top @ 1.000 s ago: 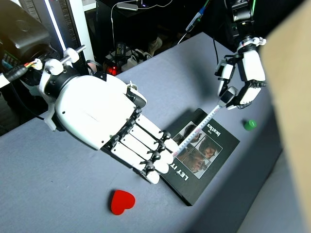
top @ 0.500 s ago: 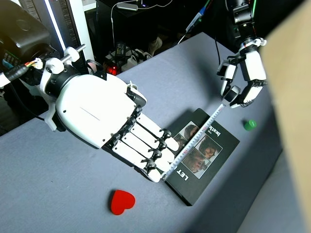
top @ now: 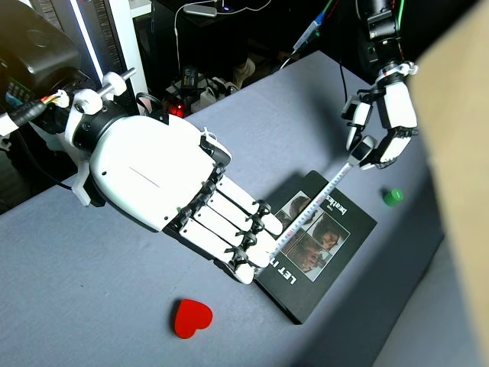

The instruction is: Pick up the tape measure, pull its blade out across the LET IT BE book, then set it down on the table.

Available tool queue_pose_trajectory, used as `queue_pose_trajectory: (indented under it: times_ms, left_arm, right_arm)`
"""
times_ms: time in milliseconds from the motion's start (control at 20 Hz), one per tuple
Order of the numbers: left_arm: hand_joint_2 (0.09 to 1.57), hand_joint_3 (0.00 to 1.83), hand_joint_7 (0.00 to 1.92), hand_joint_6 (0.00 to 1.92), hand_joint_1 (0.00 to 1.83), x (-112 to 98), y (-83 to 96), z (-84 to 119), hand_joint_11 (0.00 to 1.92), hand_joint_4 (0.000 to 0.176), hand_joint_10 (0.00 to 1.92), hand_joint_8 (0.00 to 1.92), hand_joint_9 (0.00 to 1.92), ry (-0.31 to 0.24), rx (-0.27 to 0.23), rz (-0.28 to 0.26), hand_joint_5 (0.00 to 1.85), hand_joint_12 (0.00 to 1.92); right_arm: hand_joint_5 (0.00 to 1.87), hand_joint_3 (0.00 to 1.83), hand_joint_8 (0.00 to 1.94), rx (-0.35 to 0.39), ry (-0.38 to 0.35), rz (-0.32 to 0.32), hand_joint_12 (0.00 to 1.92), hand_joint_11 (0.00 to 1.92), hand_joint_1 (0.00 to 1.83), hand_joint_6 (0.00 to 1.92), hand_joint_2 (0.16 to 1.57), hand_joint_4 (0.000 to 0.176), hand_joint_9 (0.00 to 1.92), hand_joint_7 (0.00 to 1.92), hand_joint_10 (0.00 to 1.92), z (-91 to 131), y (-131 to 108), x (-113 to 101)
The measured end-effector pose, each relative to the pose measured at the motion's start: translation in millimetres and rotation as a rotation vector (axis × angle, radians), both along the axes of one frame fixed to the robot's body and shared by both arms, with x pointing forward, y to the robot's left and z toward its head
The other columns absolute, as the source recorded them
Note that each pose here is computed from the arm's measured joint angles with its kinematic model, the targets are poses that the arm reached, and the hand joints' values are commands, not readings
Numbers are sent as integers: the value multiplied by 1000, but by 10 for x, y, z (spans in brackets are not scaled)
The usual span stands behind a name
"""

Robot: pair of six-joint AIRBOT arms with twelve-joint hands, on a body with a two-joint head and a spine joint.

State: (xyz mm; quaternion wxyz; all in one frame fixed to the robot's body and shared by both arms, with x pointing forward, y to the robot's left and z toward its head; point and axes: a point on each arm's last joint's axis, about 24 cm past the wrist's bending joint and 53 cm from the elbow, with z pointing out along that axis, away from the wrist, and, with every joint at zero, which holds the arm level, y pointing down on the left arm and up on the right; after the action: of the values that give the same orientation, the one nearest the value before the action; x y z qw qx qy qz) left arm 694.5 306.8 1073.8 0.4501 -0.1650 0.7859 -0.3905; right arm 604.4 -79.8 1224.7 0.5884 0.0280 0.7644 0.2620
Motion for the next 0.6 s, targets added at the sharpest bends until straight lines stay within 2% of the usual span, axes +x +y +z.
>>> queue_pose_trajectory:
  times_ms: [600]
  left_arm:
    - [1122,0,948,834,1375,-12,-2,-15,876,0,1307,1043,919,-2,0,-11,933,1148]
  right_arm:
    - [21,1,2,-3,-3,6,460,0,0,3,1089,3,0,38,0,0,12,-4]
